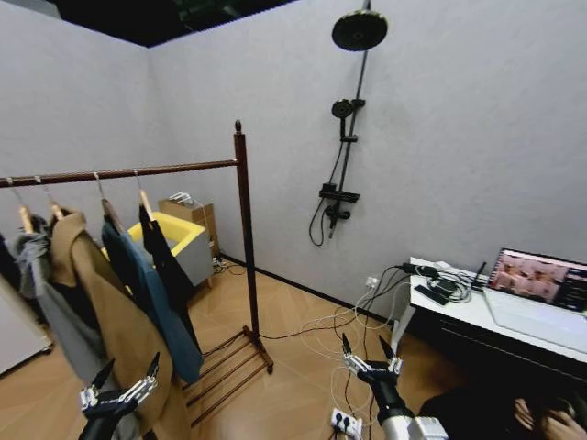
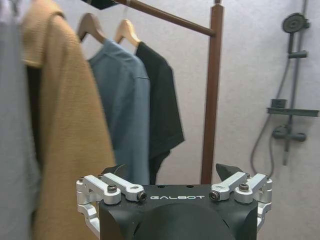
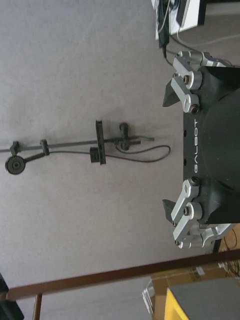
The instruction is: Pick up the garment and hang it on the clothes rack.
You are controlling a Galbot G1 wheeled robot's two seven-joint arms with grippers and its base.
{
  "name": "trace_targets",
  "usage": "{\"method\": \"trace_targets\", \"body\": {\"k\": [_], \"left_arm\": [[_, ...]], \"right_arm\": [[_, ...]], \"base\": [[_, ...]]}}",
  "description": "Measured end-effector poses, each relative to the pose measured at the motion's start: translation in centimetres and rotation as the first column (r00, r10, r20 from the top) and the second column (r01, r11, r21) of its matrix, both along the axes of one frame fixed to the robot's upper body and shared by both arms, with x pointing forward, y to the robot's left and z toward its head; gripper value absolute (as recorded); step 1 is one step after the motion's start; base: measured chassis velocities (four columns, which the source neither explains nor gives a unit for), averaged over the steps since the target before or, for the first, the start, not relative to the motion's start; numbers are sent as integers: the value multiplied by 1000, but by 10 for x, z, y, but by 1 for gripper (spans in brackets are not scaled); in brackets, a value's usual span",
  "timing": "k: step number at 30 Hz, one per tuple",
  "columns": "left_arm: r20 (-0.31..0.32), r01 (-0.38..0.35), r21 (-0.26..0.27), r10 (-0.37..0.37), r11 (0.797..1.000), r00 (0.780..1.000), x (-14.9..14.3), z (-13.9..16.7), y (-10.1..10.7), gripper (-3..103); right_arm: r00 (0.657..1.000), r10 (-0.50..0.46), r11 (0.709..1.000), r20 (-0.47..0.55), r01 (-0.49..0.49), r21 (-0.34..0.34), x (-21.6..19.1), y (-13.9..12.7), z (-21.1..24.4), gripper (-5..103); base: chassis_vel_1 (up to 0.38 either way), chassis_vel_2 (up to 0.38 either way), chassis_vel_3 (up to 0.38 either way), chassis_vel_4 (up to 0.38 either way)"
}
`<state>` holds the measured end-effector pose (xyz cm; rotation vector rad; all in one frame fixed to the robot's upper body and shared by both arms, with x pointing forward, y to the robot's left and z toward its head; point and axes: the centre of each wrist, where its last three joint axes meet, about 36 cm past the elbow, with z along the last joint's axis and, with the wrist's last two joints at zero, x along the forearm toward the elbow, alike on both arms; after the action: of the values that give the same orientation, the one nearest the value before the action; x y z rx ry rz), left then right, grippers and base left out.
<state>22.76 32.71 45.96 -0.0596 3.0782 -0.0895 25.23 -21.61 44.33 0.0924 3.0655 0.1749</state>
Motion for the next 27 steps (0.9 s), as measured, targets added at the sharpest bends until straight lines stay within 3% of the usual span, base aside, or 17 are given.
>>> {"method": "trace_targets", "body": {"k": [27], "left_arm": [[0,0,0,0,1000,1000,0,0,0,100]], "right_arm": [[1000,0,1000,0,0,0,0,0,0,100]], "base": [[-131,-121,-126,-132]]}}
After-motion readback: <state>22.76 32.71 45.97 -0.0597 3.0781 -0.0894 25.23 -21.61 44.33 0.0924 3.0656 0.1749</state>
